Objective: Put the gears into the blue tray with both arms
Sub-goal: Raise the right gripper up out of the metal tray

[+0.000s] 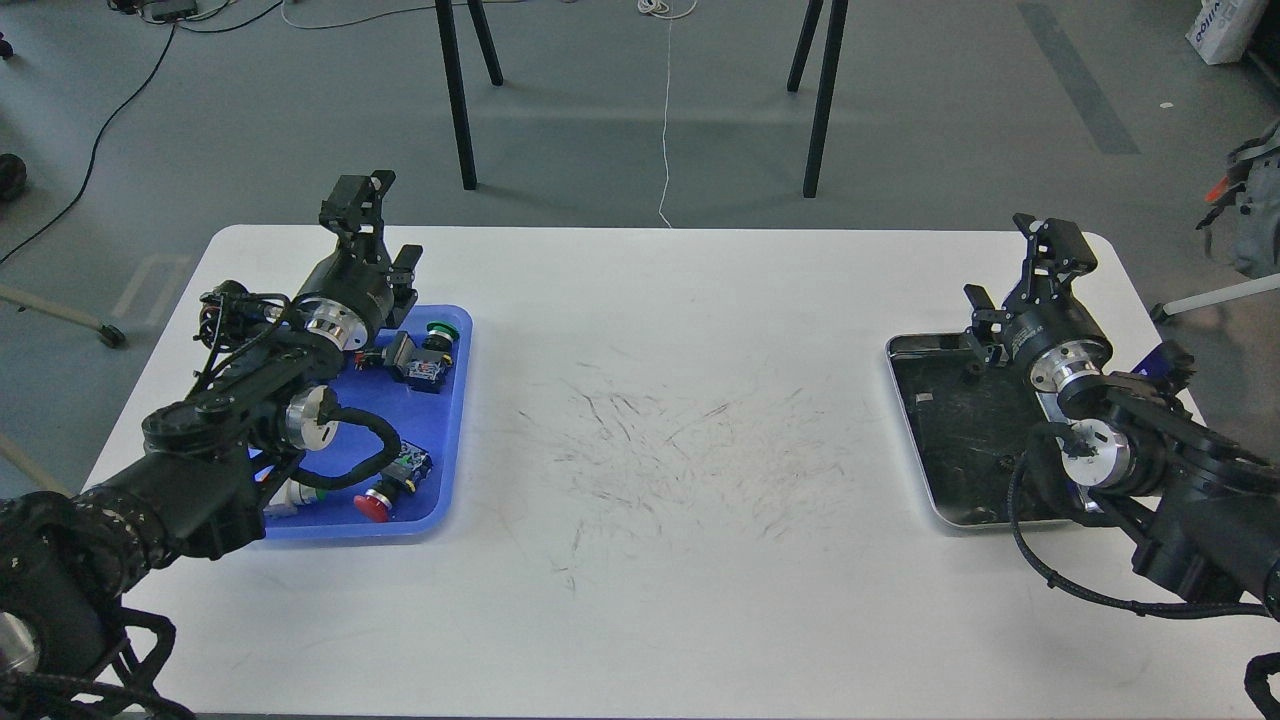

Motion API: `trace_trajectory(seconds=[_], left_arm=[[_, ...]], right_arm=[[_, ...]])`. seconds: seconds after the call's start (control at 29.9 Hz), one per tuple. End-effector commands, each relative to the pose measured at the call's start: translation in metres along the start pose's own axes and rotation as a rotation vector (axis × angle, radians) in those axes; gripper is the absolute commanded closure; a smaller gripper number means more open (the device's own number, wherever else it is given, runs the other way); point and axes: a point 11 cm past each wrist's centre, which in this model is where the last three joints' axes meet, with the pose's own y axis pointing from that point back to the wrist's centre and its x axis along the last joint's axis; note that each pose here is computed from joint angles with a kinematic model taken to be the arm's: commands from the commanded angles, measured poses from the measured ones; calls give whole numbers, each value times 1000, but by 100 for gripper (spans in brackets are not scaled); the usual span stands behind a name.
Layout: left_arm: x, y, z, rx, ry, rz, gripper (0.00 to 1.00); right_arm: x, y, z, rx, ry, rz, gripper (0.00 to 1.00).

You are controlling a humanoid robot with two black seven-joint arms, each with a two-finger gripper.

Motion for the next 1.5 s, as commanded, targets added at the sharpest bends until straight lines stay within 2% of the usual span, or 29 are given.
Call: trace_trajectory(seconds=[0.0,0.8,1.17,1.34,1.47], left_arm=[[-2,0,0,1,-1,-1,0],[-5,-2,-1,0,3,-1,0],[11,1,-8,21,-28,43,0],[7,0,-11,26,-22,34,0],[6,1,-12,28,-21,34,0]], right_arm=[[-1,-1,-2,5,-2,0,1],[2,-4,-16,54,-56,23,1],[21,-2,-29,72,-26,68,1],[20,-2,-30,70,-21,53,1],[41,3,-45,81,25,73,1]])
